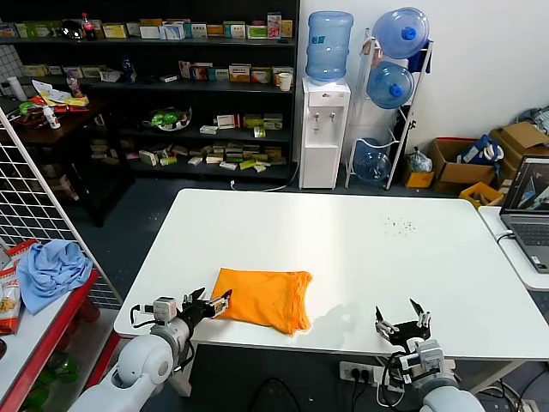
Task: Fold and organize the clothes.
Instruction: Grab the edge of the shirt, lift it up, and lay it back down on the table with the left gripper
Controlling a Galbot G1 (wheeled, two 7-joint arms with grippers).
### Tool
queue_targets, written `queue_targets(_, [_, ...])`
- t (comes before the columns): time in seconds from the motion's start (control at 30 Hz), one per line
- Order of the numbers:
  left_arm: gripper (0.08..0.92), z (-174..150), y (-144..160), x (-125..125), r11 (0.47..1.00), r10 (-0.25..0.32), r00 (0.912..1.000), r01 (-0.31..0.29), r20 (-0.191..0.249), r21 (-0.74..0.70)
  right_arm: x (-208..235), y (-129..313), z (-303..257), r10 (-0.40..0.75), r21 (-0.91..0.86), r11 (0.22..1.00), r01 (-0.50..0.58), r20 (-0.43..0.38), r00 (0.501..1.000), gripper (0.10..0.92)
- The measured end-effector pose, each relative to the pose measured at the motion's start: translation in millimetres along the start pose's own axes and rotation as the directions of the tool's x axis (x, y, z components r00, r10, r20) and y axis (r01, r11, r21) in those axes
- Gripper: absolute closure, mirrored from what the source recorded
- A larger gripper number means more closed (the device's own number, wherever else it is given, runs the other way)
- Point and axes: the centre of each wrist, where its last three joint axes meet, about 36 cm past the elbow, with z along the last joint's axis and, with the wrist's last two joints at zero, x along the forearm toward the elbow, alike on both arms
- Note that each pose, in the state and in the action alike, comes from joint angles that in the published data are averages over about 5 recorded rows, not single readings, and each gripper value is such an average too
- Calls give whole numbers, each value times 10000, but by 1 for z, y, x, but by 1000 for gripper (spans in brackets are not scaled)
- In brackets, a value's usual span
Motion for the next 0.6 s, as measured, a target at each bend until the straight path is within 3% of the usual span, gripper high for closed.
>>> queue_targets(0.37, [198,-7,9,-10,9987,126,9997,-116,-201,488,1,3,0,-33,8,10000,33,-8,10000,200])
queue_targets(0.6, [380,-6,7,-11,9974,415,9983,-390,-401,608,3,4,-4,-69,9,10000,69,46,10000,200])
